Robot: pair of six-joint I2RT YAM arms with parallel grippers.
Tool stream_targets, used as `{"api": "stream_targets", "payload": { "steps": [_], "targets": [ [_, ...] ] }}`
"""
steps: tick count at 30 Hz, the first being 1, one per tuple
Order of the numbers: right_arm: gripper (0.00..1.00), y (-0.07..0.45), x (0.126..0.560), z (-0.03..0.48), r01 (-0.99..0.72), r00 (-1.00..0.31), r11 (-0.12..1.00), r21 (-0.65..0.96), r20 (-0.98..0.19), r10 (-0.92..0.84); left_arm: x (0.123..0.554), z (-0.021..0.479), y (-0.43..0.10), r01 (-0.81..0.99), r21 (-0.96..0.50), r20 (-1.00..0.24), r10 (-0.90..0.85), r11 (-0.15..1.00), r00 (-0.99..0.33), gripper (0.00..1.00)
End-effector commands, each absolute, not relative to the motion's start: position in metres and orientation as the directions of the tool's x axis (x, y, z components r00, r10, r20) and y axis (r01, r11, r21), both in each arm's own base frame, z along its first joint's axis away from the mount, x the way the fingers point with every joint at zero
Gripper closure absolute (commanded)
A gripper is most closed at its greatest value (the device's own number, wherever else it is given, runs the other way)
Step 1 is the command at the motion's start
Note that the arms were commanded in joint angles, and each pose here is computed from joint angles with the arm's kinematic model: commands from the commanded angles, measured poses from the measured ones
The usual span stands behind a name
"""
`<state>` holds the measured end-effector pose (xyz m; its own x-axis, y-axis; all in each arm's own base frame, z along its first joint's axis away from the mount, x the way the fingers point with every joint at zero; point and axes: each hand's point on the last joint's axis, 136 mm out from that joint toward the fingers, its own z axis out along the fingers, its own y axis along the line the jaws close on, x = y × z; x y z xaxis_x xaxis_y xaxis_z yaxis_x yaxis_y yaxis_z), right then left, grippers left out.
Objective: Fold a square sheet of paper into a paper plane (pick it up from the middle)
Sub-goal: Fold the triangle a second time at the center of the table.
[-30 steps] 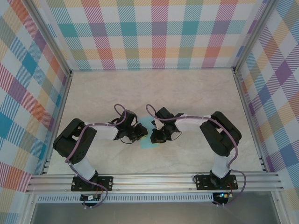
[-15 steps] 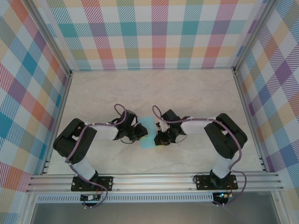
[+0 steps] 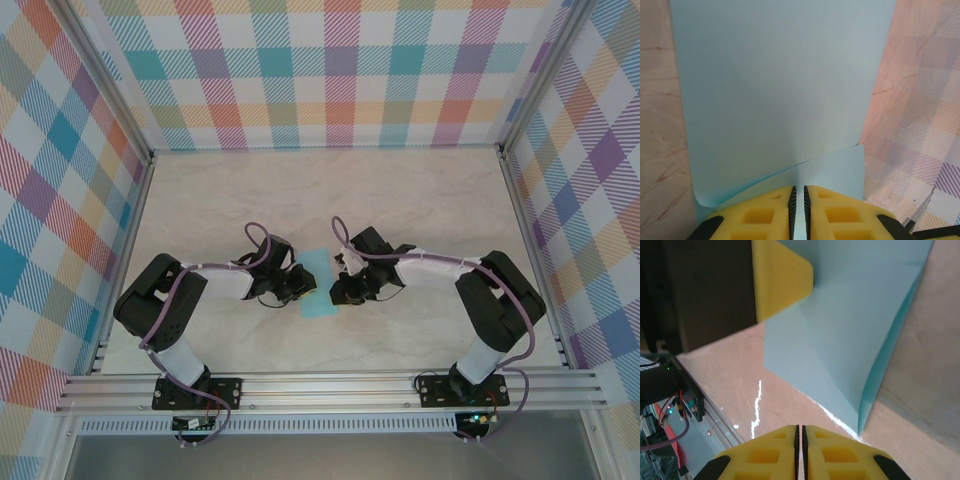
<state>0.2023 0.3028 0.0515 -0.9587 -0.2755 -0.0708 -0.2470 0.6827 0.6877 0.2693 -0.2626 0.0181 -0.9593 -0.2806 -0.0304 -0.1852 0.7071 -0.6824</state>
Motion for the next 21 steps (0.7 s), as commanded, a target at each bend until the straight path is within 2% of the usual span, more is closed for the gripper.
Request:
{"api": "stream_targets", "payload": {
  "steps": [1,11,17,21],
  "targets": [
    [0.88,0.306,0.207,0.039,-0.229,-0.960,0.699,0.678,-0.039,-0.276,0.261,0.001,-0.248,-0.219,-0.600,-0.030,-0.295,0.770,-0.955,0.83],
    [0.90,0.287,0.202,0.007,-0.186,-0.966,0.790,0.585,0.037,-0.255,0.266,0.015,-0.255,-0.195,-0.633,-0.046,-0.288,0.749,-0.956,0.82],
    [0.91,0.281,0.202,0.000,-0.173,-0.968,0.818,0.549,0.060,-0.245,0.267,0.051,-0.277,-0.137,-0.760,-0.045,-0.261,0.635,-0.964,0.76],
    [0.92,0.281,0.202,-0.001,-0.168,-0.969,0.822,0.544,0.064,-0.240,0.261,0.063,-0.281,-0.115,-0.787,-0.051,-0.250,0.606,-0.967,0.74]
  ]
}}
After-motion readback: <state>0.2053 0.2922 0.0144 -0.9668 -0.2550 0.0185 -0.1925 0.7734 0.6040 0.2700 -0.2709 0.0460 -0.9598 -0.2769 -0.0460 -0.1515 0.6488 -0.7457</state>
